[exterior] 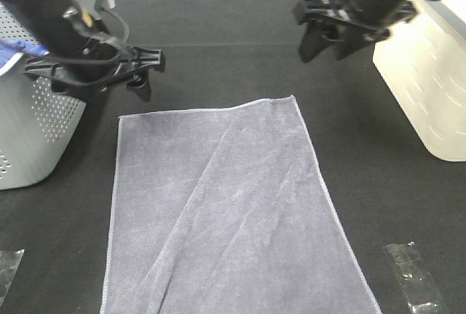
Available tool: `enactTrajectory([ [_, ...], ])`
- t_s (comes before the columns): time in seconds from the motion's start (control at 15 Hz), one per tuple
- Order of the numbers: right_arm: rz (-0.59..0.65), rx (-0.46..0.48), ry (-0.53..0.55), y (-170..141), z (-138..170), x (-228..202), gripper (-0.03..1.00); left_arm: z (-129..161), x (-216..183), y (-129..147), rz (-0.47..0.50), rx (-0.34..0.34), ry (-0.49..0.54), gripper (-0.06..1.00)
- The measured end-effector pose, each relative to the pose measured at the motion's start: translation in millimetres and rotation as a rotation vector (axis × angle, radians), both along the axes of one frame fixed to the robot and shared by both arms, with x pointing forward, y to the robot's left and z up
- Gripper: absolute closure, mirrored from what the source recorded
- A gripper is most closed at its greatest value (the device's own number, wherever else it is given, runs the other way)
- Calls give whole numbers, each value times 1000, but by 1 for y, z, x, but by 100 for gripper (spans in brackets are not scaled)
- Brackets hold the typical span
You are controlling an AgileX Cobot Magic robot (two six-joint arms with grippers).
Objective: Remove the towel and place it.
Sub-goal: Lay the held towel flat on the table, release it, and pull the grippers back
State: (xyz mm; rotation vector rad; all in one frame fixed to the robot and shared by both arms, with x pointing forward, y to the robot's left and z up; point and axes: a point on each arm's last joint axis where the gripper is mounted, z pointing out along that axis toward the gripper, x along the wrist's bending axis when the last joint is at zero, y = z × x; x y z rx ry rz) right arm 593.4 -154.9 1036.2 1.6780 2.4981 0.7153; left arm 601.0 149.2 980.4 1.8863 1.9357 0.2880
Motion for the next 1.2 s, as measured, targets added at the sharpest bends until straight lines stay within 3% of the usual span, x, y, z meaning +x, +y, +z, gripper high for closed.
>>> enactTrajectory([
  [0.33, 8, -43, 32, 21, -57, 67, 43, -30, 60, -18, 16, -11, 85, 24],
  [0.73, 25, -132, 93, 26, -128, 98, 45, -48, 78, -25, -3, 22, 141, 24],
  [0.93, 20, -133, 101, 27, -141, 101, 52, -48, 77, -25, -13, 27, 141, 24],
  [1.2, 19, -133, 99, 27, -144, 102, 76, -48, 77, -25, -14, 28, 144, 24],
])
